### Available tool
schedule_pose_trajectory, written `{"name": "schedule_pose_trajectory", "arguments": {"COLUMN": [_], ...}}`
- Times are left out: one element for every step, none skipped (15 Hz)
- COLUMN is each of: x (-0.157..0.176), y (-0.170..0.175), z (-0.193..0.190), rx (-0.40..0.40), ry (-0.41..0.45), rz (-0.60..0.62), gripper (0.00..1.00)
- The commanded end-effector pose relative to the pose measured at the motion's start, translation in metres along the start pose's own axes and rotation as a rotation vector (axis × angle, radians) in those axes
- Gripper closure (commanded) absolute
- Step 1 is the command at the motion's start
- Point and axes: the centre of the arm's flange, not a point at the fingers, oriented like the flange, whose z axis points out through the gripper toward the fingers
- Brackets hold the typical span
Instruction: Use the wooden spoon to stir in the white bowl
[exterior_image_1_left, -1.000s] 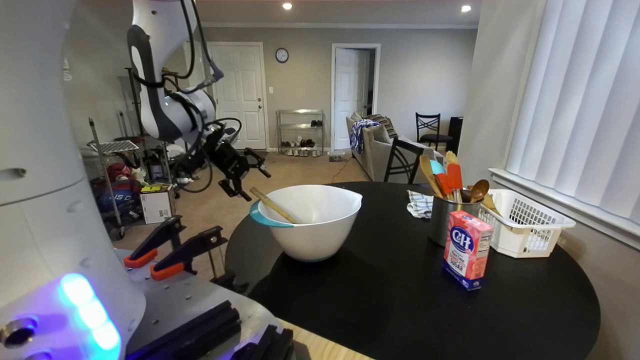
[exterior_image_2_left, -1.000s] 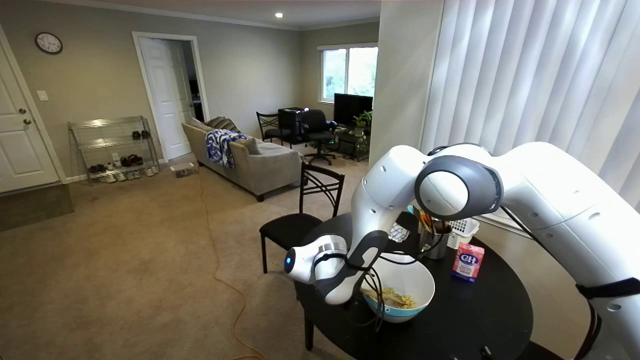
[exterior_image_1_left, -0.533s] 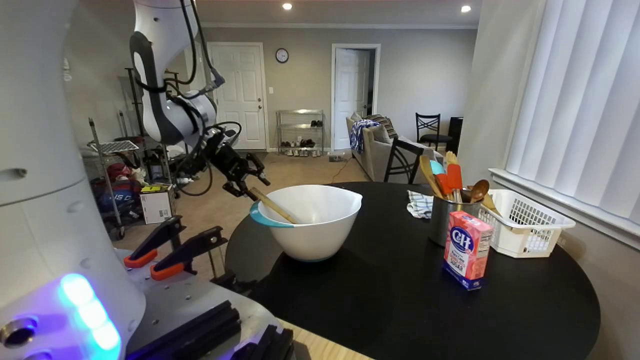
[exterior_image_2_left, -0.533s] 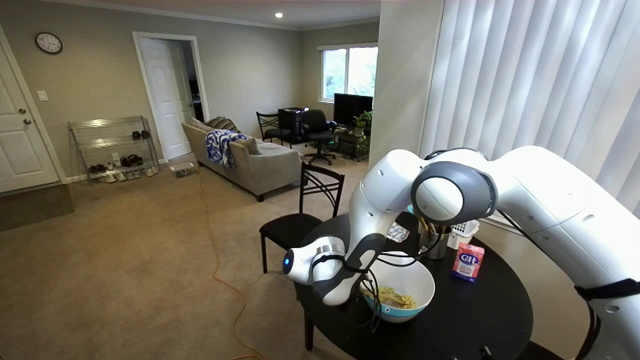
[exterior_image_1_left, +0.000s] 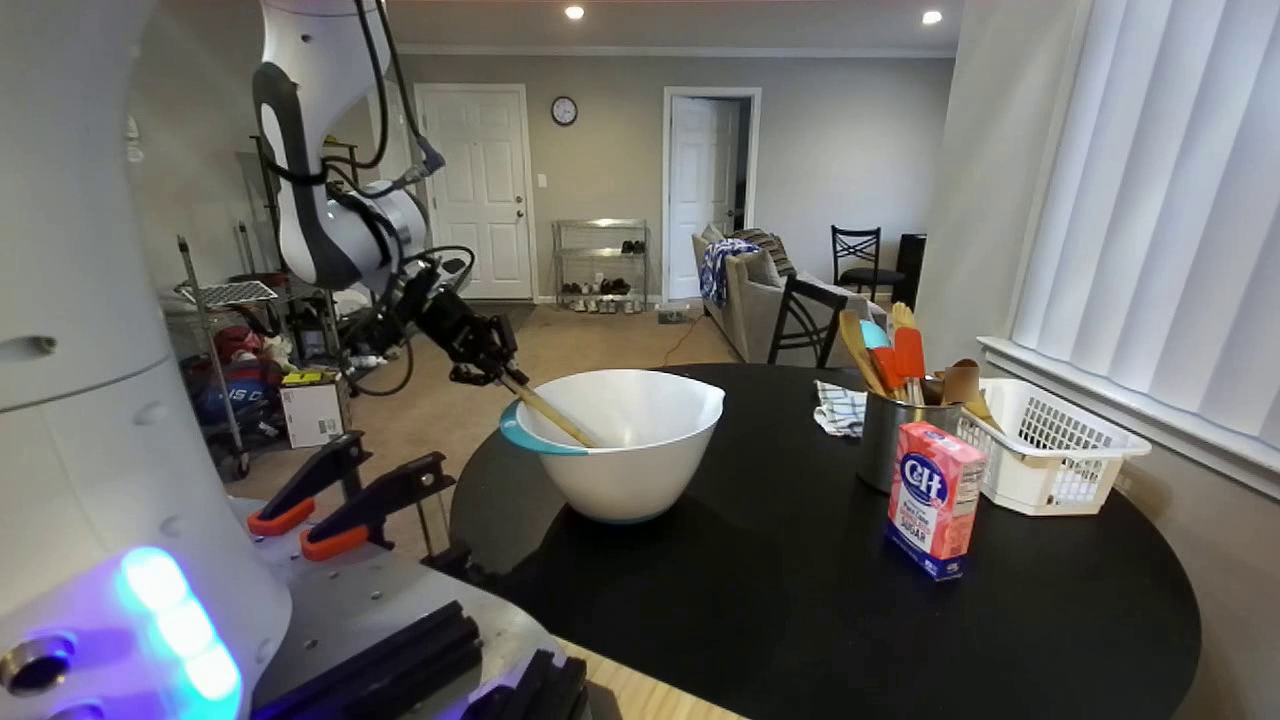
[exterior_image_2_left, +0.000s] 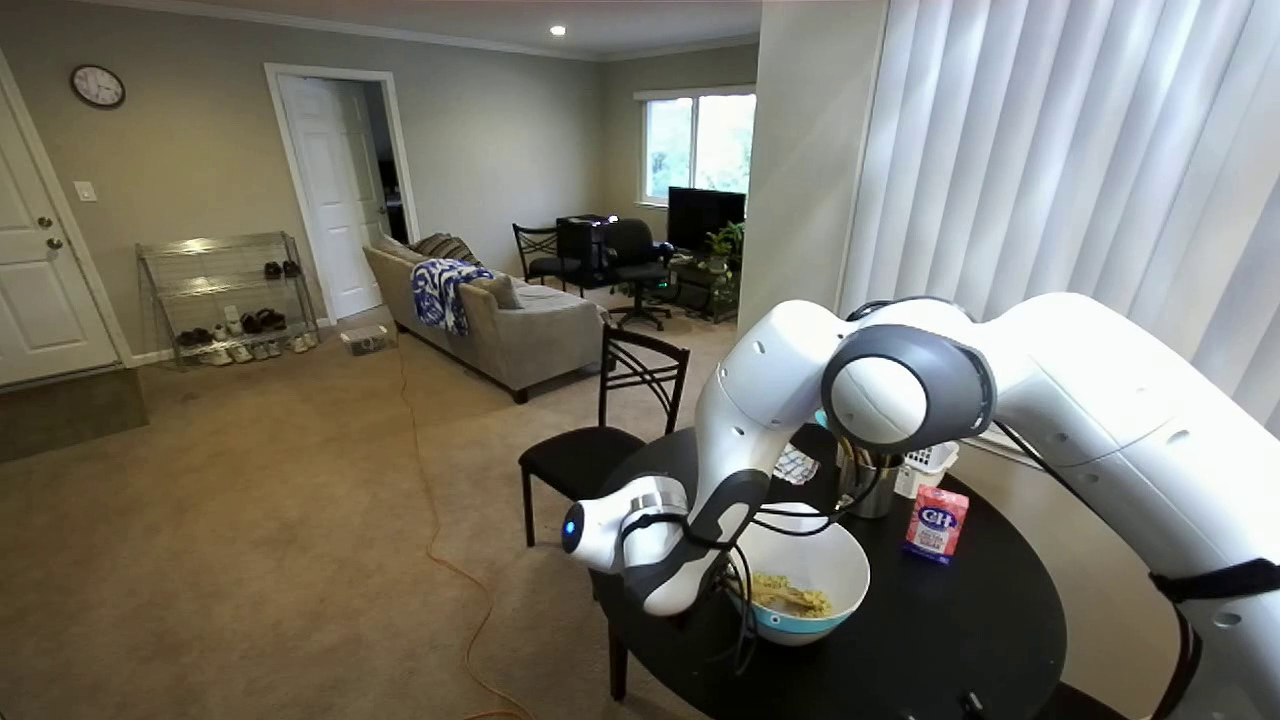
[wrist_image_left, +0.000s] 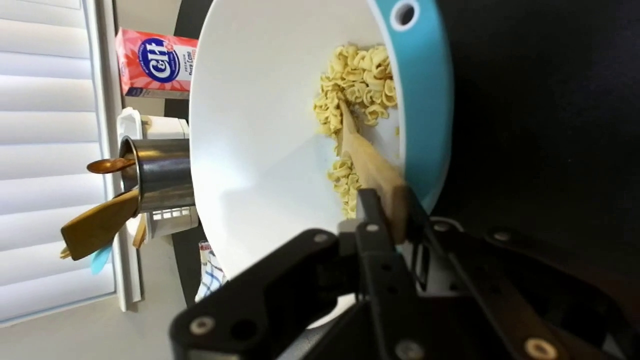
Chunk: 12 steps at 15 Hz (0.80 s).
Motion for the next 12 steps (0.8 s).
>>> {"name": "schedule_pose_trajectory", "arguments": {"x": [-0.0154, -0.0159, -0.0159, -0.0159, -0.0162, -0.0165, -0.0163, -0.0161, -0.016, -0.0159, -0.0158, -0.0159], "y": [0.0088, 0.0093, 0.0096, 0.0098, 0.0103, 0.0108, 0.0114, 0.0116, 0.0115, 0.0111, 0.0109, 0.0109], "z": [-0.0057, -0.0059, -0.0058, -0.0056, -0.0052, -0.0048, -0.0039, -0.0035, -0.0027, -0.002, -0.0017, -0.0017], "rx": [-0.041, -0.047, -0.052, -0.059, -0.061, -0.065, -0.062, -0.063, -0.062, -0.059, -0.057, -0.056], "ry": [0.008, 0.006, 0.003, -0.002, -0.005, -0.007, -0.01, -0.011, -0.013, -0.013, -0.014, -0.013], "rz": [0.049, 0.058, 0.064, 0.064, 0.067, 0.069, 0.069, 0.069, 0.068, 0.067, 0.067, 0.067], "gripper": [0.98, 0.95, 0.95, 0.95, 0.95, 0.93, 0.64, 0.63, 0.57, 0.51, 0.45, 0.38]}}
